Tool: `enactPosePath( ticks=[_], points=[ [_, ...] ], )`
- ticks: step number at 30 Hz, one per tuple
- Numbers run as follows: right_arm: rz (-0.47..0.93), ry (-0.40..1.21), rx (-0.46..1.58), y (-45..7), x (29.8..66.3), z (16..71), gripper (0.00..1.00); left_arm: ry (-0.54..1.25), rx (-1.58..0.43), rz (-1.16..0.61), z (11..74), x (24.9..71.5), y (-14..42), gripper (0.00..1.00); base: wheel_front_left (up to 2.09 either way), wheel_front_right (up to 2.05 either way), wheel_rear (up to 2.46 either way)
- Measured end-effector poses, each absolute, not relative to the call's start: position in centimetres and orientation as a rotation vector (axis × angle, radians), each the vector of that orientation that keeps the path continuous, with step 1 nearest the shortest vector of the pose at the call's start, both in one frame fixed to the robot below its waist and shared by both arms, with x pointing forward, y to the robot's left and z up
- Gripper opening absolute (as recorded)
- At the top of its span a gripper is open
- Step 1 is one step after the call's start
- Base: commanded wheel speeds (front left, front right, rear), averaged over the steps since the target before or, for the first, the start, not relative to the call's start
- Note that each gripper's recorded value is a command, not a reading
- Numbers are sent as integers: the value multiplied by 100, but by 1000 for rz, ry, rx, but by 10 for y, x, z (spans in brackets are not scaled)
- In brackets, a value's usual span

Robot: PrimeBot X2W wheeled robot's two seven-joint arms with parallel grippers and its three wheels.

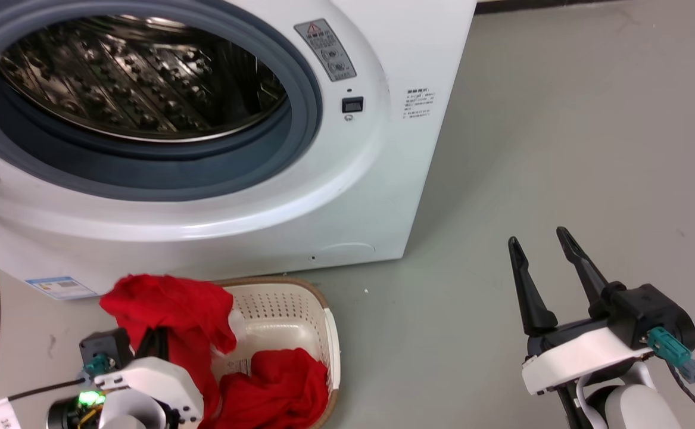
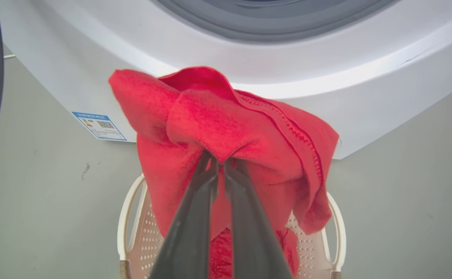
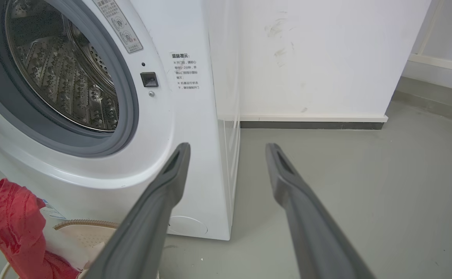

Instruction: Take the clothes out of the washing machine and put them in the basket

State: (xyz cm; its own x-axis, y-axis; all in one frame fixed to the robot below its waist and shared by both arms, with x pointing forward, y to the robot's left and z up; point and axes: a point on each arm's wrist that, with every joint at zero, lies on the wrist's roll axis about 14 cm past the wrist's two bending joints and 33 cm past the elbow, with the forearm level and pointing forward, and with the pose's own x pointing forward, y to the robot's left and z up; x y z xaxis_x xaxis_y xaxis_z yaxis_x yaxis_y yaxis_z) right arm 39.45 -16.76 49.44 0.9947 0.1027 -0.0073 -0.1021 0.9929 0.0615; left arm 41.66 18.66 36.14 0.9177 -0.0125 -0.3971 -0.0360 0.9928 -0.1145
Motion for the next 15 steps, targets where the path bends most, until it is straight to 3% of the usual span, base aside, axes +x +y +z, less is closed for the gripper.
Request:
enactPosePath(
  ticks=[7,15],
  points=[
    [97,43,50,-171,409,481,100,566,-138,1,310,404,171,0,0,0,0],
    [90,109,63,-174,427,446,100,701,-129,-29,256,427,155,0,0,0,0]
  ],
)
